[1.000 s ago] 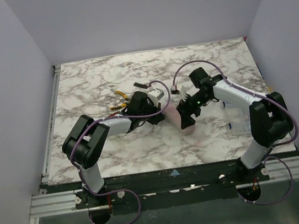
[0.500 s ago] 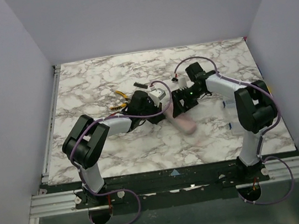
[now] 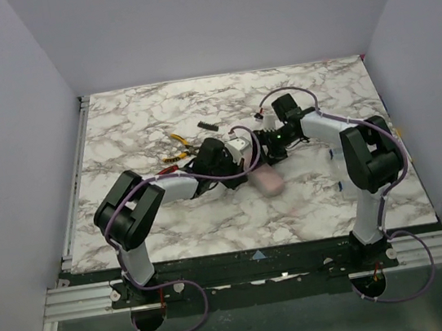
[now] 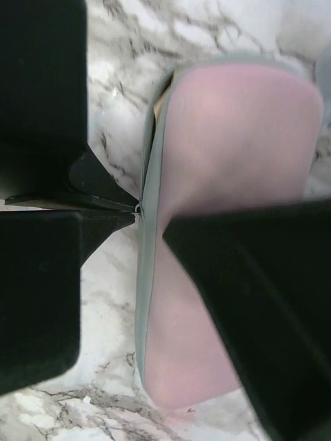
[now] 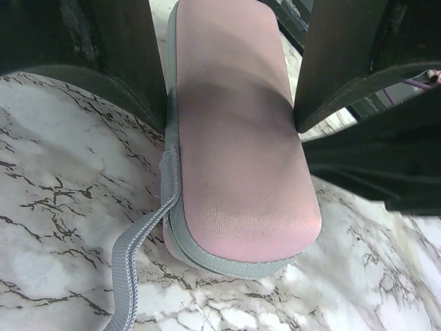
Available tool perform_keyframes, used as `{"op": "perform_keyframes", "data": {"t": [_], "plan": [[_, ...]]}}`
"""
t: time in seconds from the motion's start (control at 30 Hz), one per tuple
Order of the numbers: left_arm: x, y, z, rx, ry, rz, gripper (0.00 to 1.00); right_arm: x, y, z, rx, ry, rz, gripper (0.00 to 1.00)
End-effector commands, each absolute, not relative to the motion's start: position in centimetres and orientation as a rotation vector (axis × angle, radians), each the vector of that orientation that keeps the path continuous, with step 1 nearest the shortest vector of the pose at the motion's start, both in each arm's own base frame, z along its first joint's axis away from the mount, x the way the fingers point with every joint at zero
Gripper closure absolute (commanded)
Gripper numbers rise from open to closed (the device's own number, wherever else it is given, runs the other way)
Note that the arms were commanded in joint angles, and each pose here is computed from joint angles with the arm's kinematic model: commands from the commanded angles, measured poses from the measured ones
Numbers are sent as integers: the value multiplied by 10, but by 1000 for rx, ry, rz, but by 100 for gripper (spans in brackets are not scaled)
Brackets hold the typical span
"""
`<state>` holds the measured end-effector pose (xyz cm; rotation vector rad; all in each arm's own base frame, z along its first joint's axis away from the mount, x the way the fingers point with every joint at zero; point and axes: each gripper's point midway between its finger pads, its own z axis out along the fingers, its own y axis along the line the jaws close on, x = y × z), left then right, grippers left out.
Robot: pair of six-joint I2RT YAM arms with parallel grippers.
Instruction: Open the umbrella
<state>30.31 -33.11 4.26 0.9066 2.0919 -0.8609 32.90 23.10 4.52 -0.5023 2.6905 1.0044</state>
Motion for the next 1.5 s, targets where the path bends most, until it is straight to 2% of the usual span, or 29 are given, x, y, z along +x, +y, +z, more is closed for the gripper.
{"op": "perform_keyframes", "data": {"t": [0.0, 0.4, 0.57, 0.7, 0.77, 0.9, 1.0, 1.27, 1.3, 1.37, 1.47], "plan": [[260, -353, 48, 1065, 2022, -951, 100, 345, 228, 24, -385, 2706, 919, 31], [196, -365, 28, 1273, 2010, -988, 100, 375, 185, 10, -122, 2736, 682, 37], [205, -362, 22, 1255, 2042, -954, 100, 371, 170, 16, -84, 2738, 676, 37], [228, -353, 25, 1148, 2096, -966, 100, 347, 149, 18, -64, 2763, 664, 36], [239, -349, 26, 1121, 2104, -956, 100, 335, 138, 18, -43, 2777, 661, 33], [258, -345, 32, 1085, 2102, -943, 100, 312, 137, 26, -99, 2812, 748, 17], [268, -345, 36, 1073, 2099, -939, 100, 310, 143, 45, -128, 2773, 814, 11], [273, -344, 47, 1091, 2053, -978, 100, 325, 132, 92, -586, 2571, 769, 10], [272, -343, 51, 1103, 2036, -983, 97, 327, 130, 93, -616, 2555, 760, 10], [270, -342, 60, 1106, 1984, -982, 68, 325, 129, 92, -660, 2581, 766, 10], [268, -337, 80, 1078, 1900, -938, 41, 320, 128, 89, -701, 2628, 814, 10]]}}
